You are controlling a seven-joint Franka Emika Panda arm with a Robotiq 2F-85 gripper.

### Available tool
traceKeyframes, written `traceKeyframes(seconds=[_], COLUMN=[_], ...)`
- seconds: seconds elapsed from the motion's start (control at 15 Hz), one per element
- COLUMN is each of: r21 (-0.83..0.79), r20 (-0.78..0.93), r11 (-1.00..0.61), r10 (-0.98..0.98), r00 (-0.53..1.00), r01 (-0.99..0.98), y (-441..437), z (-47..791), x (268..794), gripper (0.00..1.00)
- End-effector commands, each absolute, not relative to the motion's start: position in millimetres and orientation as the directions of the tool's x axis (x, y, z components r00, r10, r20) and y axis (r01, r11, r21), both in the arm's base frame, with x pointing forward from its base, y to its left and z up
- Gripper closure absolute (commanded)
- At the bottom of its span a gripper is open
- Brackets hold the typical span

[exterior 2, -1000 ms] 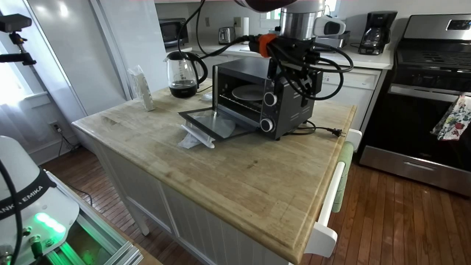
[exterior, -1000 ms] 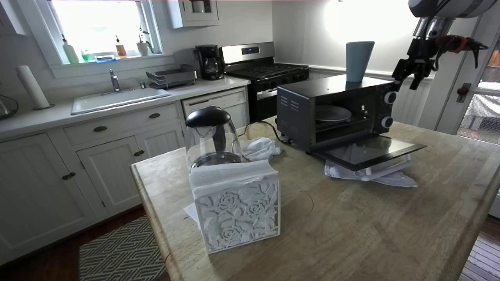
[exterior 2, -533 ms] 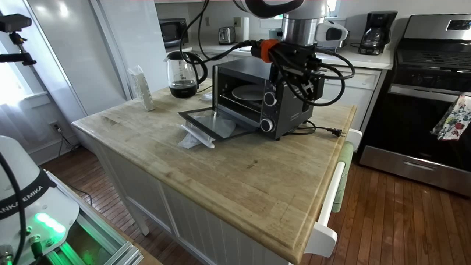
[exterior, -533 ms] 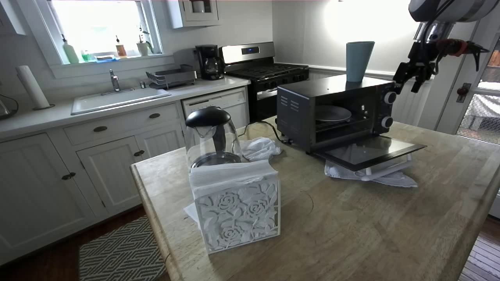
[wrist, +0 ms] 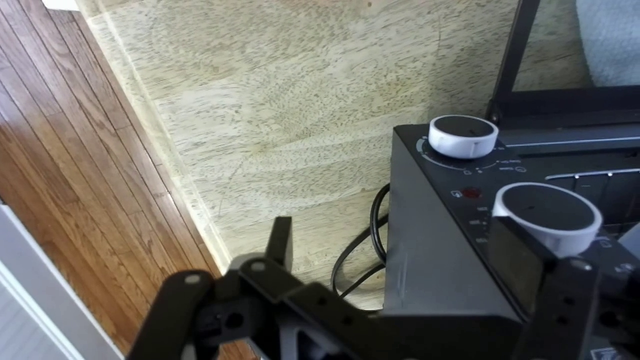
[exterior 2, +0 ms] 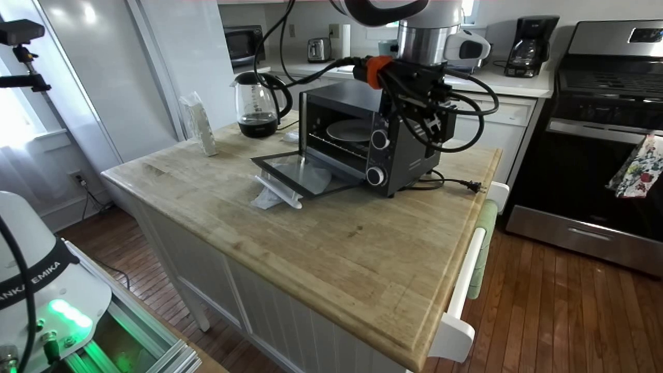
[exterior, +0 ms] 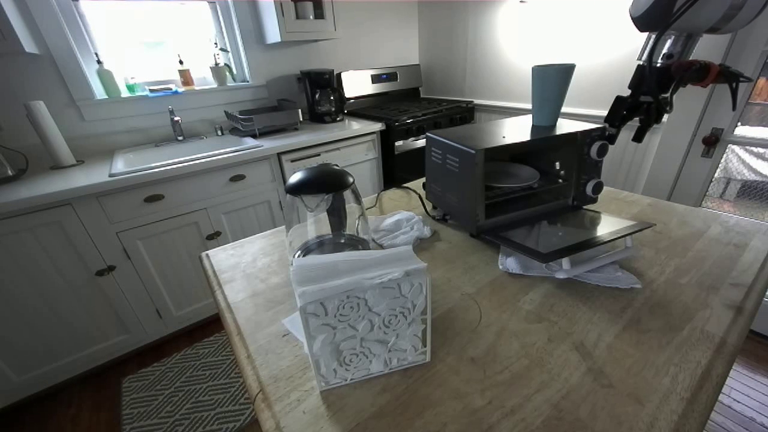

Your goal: Twist the knob on the oven

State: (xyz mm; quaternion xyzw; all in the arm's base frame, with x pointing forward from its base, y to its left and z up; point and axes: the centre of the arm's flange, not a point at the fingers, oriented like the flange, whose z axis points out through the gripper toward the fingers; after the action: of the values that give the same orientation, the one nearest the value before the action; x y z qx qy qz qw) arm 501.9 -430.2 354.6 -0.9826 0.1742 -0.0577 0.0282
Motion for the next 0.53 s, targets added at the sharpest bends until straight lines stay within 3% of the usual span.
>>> traceKeyframes(seconds=[0.0,0.47], r21=[-0.104,-0.129], r20=[0.159,0.099], r11=[-0.948,-0.954], r10=[-0.315,-0.282], r00=[0.936,0.954], r01=[-0.302,-0.269], y=[-422,-403], z=[369,375], x=[484,469], gripper=[0.0,0.0])
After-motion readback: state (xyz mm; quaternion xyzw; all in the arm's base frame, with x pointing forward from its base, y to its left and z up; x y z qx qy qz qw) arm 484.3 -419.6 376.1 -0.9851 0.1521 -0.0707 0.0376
